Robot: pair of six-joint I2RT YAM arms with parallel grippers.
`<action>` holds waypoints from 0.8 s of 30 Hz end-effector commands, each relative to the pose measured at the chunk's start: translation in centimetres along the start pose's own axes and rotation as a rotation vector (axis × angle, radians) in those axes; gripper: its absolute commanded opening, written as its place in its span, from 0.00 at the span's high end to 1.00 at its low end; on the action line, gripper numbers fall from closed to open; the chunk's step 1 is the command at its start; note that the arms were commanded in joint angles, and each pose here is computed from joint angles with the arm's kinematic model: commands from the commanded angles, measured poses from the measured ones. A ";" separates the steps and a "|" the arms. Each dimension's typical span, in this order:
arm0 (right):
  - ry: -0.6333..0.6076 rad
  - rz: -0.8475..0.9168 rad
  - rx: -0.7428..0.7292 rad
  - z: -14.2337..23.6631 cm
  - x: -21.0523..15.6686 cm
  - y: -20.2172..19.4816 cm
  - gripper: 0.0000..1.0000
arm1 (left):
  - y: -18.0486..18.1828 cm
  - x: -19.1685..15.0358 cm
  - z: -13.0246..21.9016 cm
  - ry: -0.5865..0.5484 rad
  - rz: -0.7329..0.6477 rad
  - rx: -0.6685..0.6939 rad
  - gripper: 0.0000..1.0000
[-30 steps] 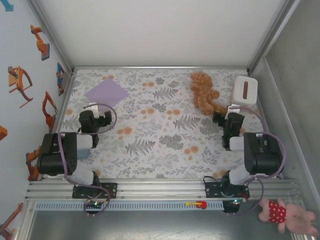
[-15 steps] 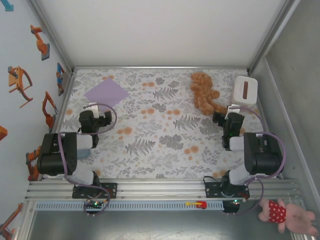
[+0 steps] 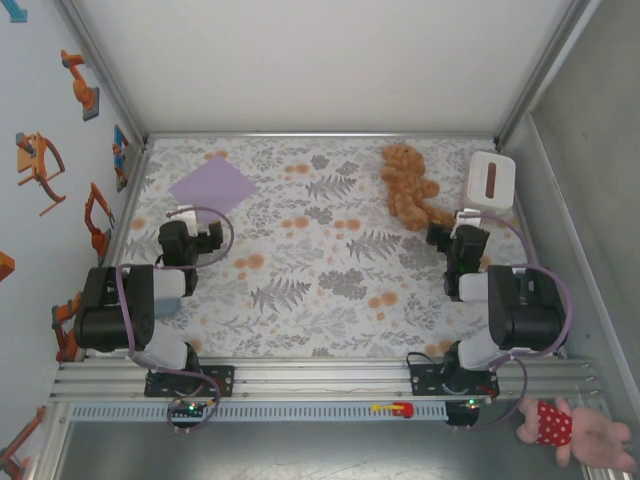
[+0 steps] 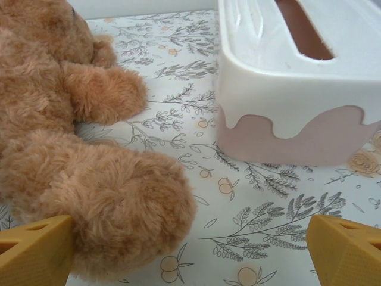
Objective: Fold a paper plane with a square sheet of paper (pick it up from the middle)
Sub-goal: Move the square sheet of paper to the center of the table.
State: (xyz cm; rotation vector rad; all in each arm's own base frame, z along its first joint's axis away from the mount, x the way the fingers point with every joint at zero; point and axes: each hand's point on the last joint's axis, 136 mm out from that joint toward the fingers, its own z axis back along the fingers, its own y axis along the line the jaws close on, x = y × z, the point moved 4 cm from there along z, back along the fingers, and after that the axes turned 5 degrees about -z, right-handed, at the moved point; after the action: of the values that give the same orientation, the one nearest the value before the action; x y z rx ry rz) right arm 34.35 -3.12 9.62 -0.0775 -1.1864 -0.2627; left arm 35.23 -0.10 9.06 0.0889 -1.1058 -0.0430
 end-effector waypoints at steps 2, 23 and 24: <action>-0.124 -0.031 -0.044 2.1 2.8 -0.8 0.03 | 0.8 3.4 0.8 0.003 0.018 0.078 0.04; 0.380 -0.383 0.152 4.7 10.5 5.4 0.19 | -2.2 9.9 4.7 0.290 0.529 -0.120 0.04; 0.392 -0.383 0.178 4.7 10.7 6.4 0.20 | -2.5 9.9 4.3 0.307 0.542 -0.134 0.04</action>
State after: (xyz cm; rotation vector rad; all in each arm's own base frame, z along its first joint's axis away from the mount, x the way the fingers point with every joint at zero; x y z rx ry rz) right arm 35.88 -0.92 22.63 0.1983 -0.9747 -0.4915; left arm 36.29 -2.33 21.49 -0.2235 -0.9468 0.3154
